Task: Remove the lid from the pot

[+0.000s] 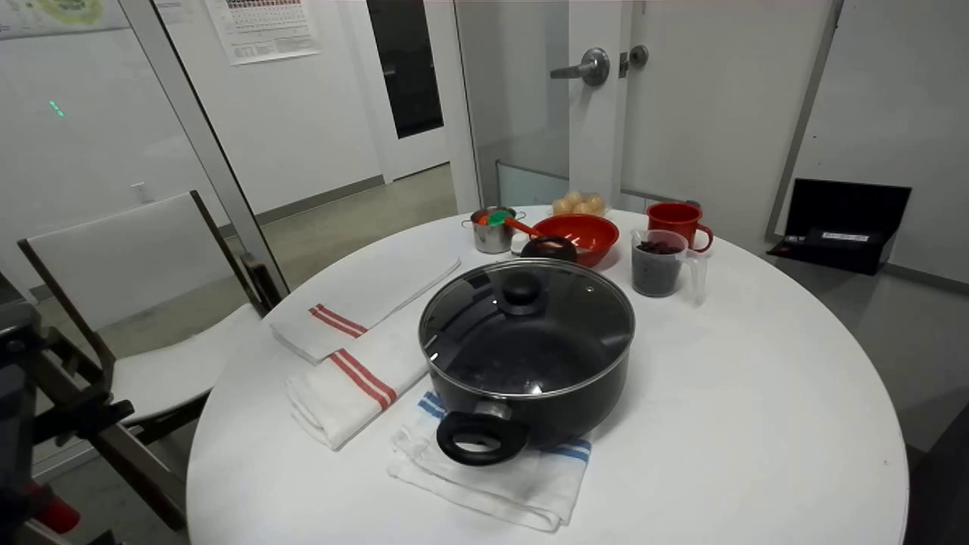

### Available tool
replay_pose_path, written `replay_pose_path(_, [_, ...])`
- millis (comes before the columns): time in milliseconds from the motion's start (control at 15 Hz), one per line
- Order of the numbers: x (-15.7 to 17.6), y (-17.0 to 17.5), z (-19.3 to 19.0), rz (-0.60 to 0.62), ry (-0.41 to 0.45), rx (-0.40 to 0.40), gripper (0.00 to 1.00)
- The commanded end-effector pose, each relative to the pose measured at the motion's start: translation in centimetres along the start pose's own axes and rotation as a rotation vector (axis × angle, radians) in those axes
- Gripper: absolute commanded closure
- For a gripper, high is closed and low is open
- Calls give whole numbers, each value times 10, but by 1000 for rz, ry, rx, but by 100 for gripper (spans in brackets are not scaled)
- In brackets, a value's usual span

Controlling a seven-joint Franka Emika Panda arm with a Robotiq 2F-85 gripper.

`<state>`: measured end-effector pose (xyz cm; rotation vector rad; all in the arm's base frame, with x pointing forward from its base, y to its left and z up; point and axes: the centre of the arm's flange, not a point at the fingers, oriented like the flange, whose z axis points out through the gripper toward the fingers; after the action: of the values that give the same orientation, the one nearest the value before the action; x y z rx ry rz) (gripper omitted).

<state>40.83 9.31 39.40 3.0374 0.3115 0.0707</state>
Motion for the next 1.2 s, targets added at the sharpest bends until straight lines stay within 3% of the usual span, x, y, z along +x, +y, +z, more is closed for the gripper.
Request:
replay_pose_path(0, [31,45,34,77,8,-16,0])
replay_pose_path(667, [95,166,148,227,-12,101,0])
replay_pose_path(1133, [131,230,217,331,-75,120,0])
